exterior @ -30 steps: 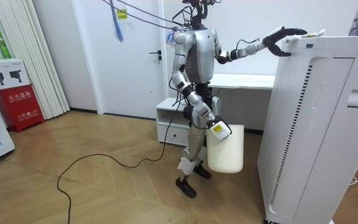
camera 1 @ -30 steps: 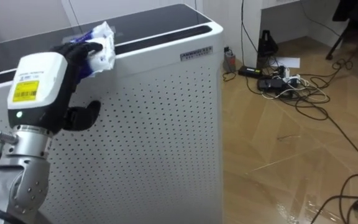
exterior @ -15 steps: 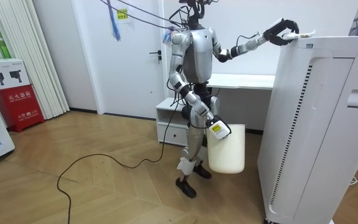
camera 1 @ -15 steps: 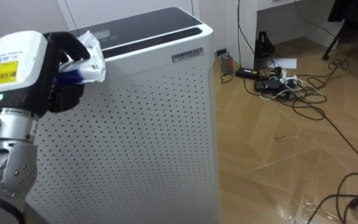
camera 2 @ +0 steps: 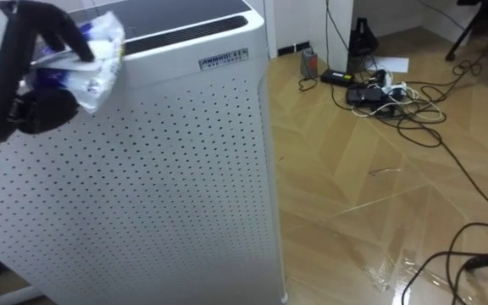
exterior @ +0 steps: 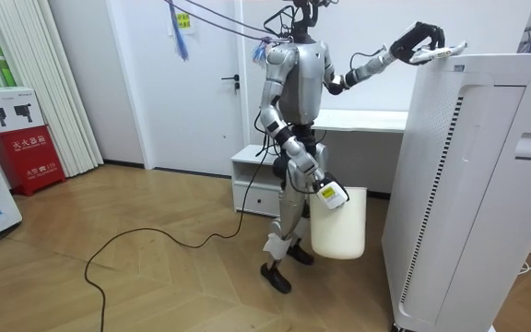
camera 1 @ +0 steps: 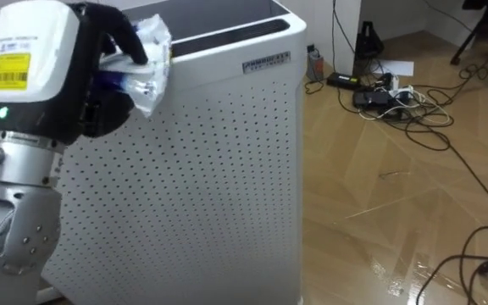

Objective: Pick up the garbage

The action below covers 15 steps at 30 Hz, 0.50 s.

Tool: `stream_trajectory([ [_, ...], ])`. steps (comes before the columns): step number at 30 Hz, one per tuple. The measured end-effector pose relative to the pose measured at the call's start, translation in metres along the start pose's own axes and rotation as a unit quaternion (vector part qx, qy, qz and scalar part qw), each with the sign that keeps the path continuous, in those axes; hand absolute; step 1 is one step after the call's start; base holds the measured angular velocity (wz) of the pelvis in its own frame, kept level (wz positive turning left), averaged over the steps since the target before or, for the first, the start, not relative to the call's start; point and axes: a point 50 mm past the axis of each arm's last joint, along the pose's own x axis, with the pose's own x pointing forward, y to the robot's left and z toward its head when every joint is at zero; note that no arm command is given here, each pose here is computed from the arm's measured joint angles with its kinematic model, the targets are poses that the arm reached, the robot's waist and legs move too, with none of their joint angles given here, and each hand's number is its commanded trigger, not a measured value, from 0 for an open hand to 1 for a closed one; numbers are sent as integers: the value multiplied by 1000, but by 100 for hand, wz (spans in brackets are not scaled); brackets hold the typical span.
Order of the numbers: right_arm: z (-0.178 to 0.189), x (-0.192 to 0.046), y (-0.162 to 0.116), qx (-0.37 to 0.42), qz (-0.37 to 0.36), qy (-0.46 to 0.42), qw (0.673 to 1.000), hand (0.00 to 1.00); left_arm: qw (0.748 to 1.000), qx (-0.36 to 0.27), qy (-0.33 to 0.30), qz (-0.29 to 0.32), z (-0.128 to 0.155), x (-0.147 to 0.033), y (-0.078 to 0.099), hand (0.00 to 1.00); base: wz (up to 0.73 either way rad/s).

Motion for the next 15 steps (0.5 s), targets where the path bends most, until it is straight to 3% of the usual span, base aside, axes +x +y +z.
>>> stream_trajectory([
  [6,6,2,9,-13,18,-22,1000,100,992,-44,-112,48,41,1,23,100,-1],
  [15,8,4,15,-7,20,-36,999,100,966,-102,-228,72,80,-7,36,100,5],
])
